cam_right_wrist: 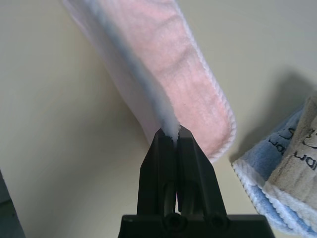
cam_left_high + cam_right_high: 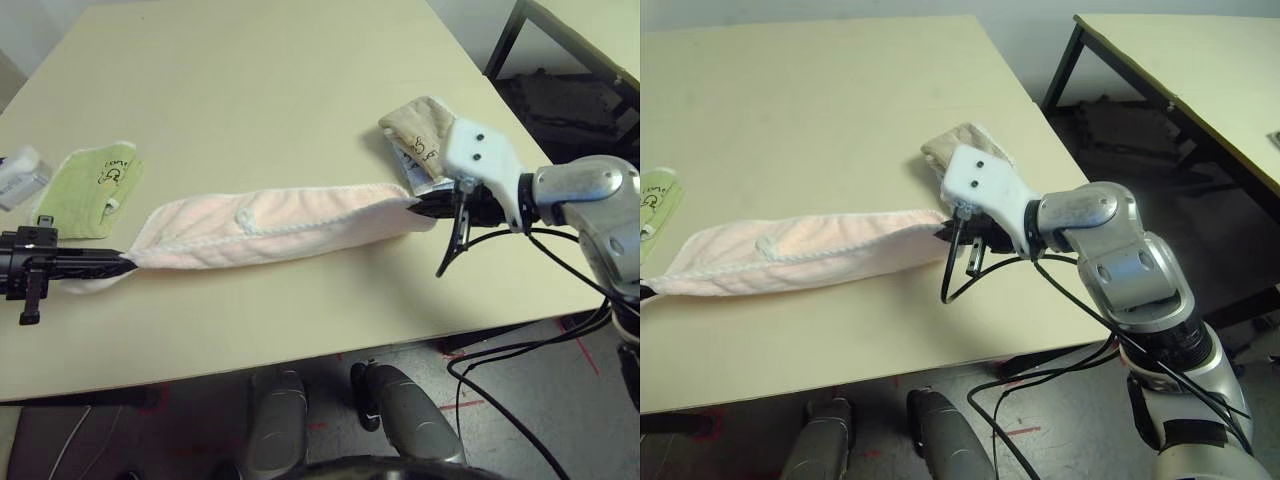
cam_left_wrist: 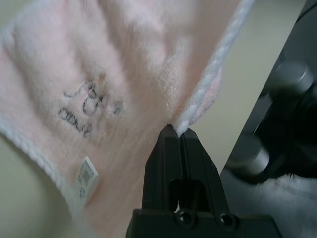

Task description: Fold the towel and set it aside.

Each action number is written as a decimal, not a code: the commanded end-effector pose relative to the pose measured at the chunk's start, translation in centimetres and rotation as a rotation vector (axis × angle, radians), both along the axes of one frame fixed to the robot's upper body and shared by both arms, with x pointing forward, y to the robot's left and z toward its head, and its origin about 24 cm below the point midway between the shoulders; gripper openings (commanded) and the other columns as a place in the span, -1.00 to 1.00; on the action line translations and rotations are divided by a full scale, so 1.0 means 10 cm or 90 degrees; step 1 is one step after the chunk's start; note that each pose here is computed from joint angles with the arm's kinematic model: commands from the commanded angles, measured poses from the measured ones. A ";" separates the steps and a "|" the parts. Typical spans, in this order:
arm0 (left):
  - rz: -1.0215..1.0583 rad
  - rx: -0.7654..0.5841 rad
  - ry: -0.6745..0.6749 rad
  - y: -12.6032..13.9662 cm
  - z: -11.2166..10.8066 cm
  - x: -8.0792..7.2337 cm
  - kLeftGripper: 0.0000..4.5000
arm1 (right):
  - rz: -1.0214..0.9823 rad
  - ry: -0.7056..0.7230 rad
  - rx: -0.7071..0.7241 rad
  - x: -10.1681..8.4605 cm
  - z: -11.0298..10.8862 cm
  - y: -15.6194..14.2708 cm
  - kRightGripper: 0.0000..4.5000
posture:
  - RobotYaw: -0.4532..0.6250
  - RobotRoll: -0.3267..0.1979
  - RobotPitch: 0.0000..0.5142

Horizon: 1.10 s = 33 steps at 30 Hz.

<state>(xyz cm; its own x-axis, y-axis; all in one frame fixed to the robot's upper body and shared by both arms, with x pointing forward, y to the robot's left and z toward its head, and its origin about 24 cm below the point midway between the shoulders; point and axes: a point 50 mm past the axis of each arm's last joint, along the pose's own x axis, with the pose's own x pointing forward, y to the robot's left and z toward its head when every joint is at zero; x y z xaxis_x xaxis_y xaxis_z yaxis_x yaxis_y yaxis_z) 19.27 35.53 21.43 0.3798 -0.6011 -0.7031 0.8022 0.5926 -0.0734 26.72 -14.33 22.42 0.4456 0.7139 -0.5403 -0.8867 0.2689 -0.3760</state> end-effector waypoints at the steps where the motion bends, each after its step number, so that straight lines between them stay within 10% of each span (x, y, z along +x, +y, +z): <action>1: -0.030 0.035 0.012 -0.07 -0.17 -0.01 -0.54 | 0.001 0.005 0.005 -0.04 -0.02 0.02 -1.00 | -0.36 0.25 -0.35; 11: -0.128 0.125 -0.012 -0.31 -0.32 -0.15 0.98 | -0.028 0.021 0.030 -0.11 -0.07 0.11 -1.00 | -0.34 0.25 -0.32; 33: -0.313 0.315 -0.110 -0.61 -0.64 -0.19 0.99 | -0.035 0.032 0.036 -0.14 -0.15 0.17 -1.00 | -0.34 0.25 -0.32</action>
<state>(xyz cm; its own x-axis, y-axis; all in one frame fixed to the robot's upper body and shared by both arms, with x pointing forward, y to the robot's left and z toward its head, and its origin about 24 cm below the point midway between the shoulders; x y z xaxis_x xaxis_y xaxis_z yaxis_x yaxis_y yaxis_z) 17.50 29.19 15.97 0.2927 -0.3749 -0.8797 0.9560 0.0953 0.2775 25.71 -12.90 21.32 0.4832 0.7112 -0.5106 -0.8745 0.3645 -0.3200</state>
